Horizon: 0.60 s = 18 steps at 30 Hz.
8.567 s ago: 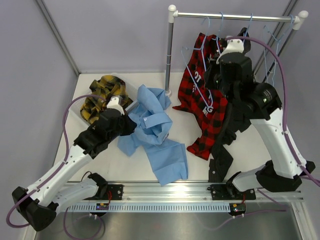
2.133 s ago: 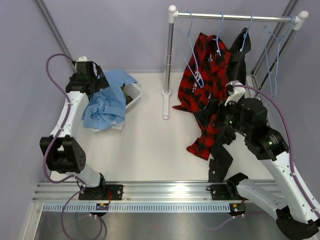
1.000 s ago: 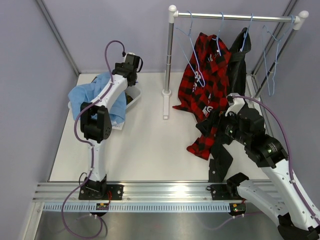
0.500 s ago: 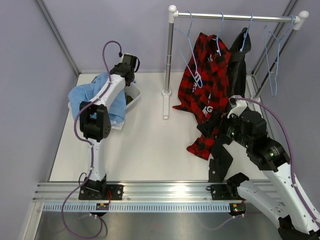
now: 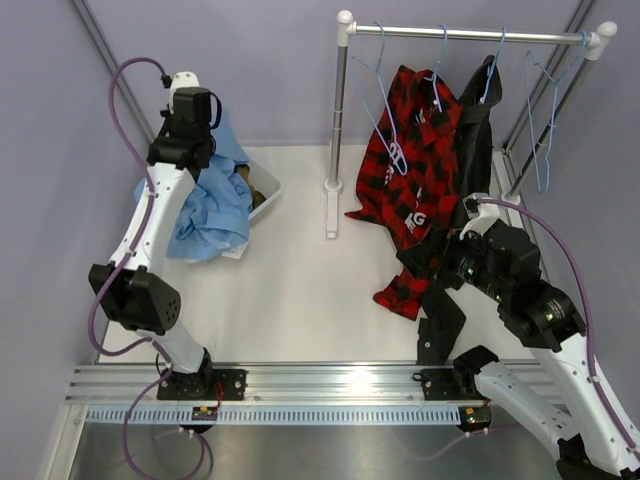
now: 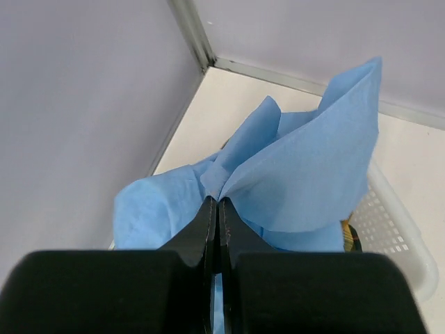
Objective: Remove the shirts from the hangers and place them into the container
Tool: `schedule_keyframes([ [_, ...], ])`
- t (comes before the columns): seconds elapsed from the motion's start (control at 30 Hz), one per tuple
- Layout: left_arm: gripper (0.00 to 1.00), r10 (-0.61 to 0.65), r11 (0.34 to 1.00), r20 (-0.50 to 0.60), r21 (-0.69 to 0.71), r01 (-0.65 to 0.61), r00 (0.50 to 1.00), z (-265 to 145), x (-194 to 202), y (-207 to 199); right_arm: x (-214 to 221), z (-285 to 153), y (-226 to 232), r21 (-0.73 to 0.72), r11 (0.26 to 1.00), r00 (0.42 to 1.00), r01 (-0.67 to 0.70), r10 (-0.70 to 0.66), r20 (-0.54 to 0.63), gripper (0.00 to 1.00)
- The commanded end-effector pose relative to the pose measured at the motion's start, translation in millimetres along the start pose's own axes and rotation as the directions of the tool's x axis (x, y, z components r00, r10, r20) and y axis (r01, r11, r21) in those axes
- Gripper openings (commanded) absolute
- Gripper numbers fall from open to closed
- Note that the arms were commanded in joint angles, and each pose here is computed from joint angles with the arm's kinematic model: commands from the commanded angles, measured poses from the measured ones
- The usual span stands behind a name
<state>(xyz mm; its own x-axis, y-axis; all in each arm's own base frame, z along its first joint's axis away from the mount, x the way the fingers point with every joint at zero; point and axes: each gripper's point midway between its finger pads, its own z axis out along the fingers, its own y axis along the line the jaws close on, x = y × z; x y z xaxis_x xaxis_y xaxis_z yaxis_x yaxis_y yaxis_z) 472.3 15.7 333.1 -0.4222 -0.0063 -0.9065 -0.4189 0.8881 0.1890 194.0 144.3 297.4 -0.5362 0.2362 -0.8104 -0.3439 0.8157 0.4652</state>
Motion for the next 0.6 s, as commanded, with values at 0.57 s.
schedule_keyframes([
  [0.57,0.0,-0.067,0.998,-0.559,-0.05,0.047,0.826,50.2,255.5,3.9,-6.5,6.4,9.4,-0.05,0.999,1.0,-0.017,0.018,0.025,1.0],
])
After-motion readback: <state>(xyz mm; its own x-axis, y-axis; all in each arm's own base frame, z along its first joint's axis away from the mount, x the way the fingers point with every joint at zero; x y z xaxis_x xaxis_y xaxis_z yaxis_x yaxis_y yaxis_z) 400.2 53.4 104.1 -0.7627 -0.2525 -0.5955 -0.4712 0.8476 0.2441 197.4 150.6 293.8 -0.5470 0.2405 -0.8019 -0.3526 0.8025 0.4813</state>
